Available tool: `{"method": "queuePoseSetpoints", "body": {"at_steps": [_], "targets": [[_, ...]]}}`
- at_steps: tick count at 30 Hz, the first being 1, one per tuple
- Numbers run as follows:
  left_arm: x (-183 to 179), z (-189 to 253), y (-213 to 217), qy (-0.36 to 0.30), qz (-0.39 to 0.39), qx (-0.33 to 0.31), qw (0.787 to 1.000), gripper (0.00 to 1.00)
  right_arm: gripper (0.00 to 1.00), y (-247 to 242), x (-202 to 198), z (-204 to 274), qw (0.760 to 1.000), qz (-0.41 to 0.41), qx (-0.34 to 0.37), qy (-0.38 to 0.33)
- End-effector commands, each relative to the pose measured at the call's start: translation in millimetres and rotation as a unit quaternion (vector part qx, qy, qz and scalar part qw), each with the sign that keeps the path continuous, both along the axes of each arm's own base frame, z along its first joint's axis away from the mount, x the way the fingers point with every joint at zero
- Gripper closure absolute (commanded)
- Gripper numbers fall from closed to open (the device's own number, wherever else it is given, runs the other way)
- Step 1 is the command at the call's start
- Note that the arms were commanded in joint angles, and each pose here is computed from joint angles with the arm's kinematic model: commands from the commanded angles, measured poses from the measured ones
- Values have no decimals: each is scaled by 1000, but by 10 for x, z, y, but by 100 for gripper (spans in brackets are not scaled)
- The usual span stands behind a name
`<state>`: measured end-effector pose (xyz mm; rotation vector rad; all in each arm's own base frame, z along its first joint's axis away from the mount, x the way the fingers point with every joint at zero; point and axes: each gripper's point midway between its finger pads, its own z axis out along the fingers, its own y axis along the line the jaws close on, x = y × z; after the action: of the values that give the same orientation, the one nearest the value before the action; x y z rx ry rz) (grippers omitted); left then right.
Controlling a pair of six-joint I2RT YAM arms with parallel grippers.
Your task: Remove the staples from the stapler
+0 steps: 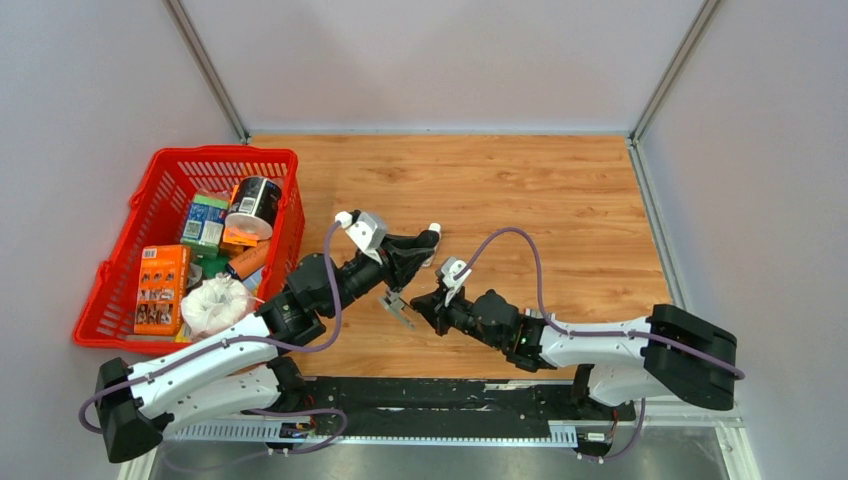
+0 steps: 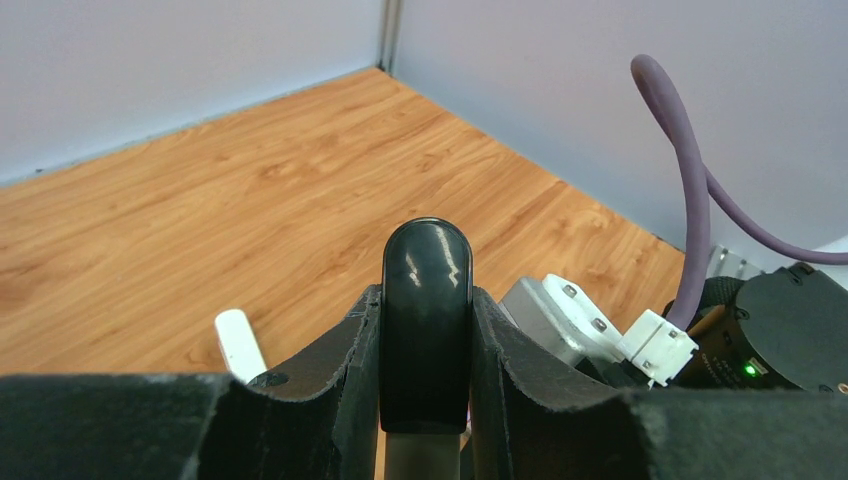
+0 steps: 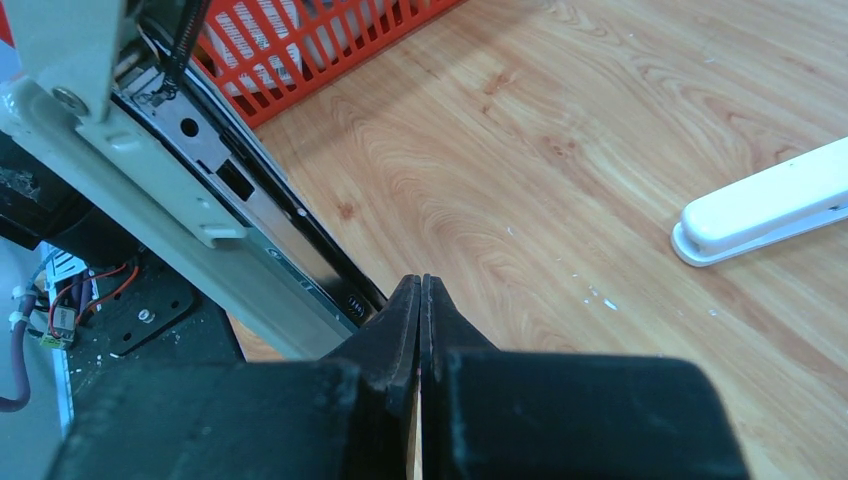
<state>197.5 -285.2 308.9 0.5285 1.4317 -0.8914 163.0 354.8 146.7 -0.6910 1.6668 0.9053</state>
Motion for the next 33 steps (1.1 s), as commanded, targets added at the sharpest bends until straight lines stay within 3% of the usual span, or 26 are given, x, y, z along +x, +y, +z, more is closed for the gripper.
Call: {"method": "queuePoseSetpoints", "body": {"at_steps": [1,11,17,23,33], "targets": [[87,231,77,-6,33,-25,999,100,100,123,-12,187,998,14,67,2],[152,-102,162,39,63,37,997,100,100,342,-23,36,997,38,72,18],[194,-108,223,42,82,53,994,100,100,443,-62,-16,990,75,114,36],[150,-70,186,49,67,56,995,100,100,481,-50,17,986,84,141,20],[64,-101,78,75,31,86,993,100,100,594,-206,34,982,139,128,21]]}}
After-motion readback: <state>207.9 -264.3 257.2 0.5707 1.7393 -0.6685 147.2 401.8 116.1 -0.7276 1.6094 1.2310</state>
